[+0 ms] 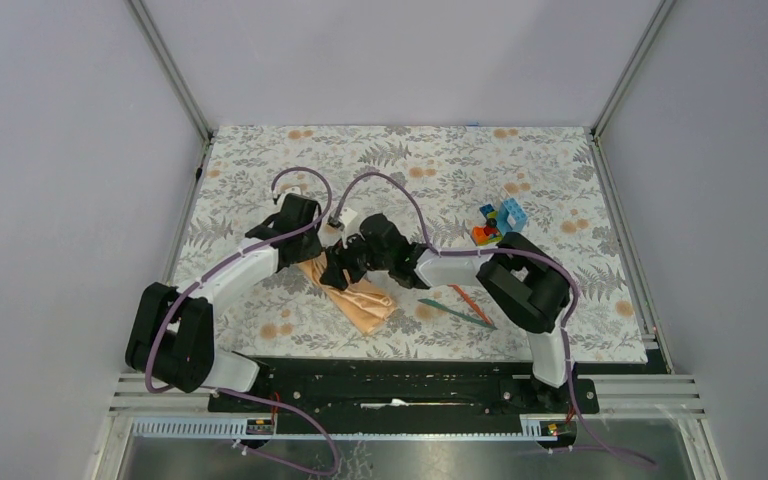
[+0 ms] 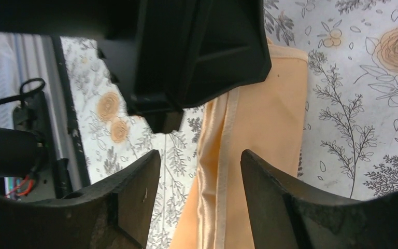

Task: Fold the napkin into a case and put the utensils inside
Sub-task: Fold the 2/3-rectangle-folded napkin at the center of the board.

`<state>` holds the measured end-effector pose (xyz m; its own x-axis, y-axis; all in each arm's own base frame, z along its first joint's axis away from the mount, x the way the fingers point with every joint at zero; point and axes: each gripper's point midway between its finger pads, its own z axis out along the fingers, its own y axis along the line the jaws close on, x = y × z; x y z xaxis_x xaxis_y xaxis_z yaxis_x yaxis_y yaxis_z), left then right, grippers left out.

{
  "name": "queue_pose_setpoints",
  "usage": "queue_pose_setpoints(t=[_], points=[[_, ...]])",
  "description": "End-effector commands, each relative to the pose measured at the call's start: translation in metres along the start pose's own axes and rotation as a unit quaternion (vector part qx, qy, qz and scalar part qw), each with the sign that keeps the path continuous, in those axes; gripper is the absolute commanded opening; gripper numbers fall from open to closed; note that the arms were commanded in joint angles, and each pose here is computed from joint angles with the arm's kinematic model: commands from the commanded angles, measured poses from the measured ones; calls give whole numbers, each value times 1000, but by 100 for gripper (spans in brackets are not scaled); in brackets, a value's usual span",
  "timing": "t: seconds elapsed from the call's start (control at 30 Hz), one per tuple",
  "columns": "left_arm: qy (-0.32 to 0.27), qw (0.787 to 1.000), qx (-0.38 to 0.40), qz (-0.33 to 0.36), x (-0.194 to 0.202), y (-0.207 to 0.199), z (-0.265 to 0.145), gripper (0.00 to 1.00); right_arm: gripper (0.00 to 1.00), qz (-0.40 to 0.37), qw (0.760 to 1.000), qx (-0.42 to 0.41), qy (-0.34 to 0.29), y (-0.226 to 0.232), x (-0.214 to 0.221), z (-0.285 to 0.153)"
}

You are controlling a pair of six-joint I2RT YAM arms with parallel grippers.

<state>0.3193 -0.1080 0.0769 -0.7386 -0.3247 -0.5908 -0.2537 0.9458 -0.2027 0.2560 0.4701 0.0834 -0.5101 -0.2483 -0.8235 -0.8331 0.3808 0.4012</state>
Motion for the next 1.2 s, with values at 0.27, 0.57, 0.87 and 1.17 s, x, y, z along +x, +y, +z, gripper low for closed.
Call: queue_pose_setpoints(t=[0.27,0.57,0.87,1.17], points=[[3,997,64,-37,-8,-11,-4,0,53,-50,997,15,-52,-12,-27,23],[15,994,85,-65,-10,-12,-3,0,50,-51,997,24,-49,-17,-30,31],[21,992,95,-77,-12,-13,-3,0,47,-53,996,46,-53,-18,-35,36],[20,992,95,-81,-15,-12,-4,0,52,-50,997,49,-45,-14,-36,37]])
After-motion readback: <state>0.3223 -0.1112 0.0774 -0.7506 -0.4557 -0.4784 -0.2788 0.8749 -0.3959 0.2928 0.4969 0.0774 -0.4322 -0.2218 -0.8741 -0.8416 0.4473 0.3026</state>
